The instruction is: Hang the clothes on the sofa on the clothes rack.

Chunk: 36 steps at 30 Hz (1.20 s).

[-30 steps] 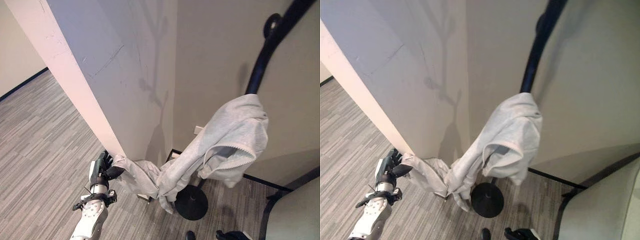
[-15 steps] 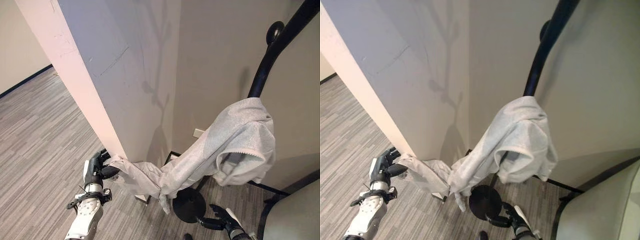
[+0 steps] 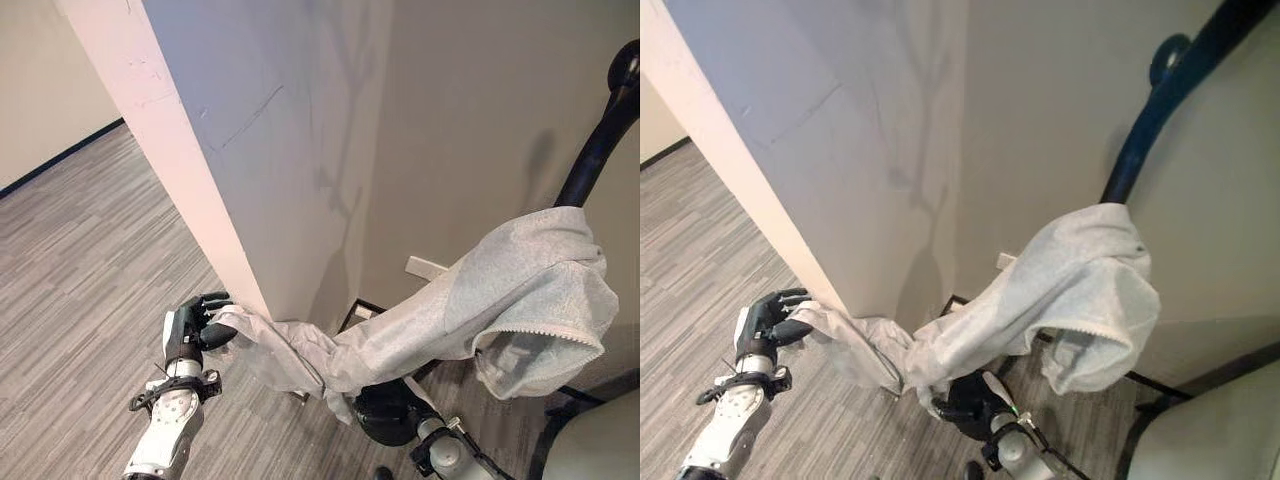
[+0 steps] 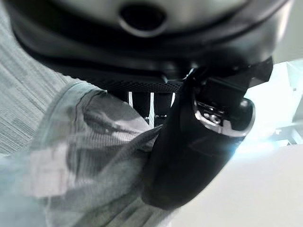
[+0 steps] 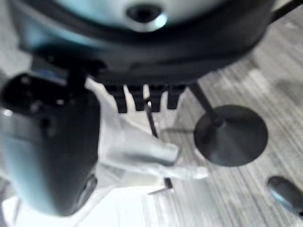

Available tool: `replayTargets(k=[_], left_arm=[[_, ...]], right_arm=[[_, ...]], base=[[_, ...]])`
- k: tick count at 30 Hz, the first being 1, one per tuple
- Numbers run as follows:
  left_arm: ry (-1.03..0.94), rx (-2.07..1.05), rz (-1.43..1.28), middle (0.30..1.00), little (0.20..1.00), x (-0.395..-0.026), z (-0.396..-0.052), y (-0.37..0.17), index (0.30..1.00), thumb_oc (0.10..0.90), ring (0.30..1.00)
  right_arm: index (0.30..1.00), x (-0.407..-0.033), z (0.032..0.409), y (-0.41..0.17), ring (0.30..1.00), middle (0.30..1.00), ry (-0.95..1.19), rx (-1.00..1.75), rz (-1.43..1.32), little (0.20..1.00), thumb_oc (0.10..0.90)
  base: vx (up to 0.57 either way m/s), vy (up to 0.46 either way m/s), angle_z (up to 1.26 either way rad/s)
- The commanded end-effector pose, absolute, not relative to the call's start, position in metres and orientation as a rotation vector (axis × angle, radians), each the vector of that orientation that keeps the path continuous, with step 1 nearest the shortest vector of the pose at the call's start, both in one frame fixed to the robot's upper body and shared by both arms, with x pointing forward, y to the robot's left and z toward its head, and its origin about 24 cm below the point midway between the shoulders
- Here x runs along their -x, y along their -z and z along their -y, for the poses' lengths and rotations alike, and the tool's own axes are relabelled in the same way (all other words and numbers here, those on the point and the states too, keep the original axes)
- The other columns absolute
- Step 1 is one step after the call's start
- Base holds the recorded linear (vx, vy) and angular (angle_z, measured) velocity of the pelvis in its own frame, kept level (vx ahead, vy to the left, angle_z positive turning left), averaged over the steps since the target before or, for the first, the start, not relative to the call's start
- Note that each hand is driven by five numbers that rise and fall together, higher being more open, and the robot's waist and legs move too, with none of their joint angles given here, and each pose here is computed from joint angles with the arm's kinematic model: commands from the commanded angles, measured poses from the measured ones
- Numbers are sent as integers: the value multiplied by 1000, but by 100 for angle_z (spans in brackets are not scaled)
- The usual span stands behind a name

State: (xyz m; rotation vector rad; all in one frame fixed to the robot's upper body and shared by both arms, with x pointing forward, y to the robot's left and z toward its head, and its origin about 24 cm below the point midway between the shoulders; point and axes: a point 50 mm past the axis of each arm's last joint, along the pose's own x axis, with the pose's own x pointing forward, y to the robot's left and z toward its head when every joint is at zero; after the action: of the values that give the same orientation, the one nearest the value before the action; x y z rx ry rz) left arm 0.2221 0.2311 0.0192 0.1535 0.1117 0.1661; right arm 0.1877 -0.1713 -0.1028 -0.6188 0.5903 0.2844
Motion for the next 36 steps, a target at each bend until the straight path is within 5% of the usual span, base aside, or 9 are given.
replayTargets(k=[1, 10, 19, 36], left_arm=[[28, -164, 394, 300, 300, -239, -191, -108, 300, 400, 300], [30, -242, 565, 300, 300, -215, -213, -152, 300, 400, 300], [94, -306, 515, 300, 300, -188, -226, -157, 300, 400, 300], [37, -381, 615, 300, 300, -189, -235, -180, 300, 400, 300]], right_arm=[[900, -213, 167, 78, 900, 900, -311, 626, -409, 900, 800], [900, -228, 182, -8, 900, 900, -353, 748, 12, 900, 800], [900, -198, 191, -125, 900, 900, -435, 936, 495, 900, 800], [900, -175, 192, -154, 900, 900, -597, 712, 451, 900, 800]], base=[[0, 0, 0], [-1, -3, 0], [-2, -5, -1], [0, 0, 0]])
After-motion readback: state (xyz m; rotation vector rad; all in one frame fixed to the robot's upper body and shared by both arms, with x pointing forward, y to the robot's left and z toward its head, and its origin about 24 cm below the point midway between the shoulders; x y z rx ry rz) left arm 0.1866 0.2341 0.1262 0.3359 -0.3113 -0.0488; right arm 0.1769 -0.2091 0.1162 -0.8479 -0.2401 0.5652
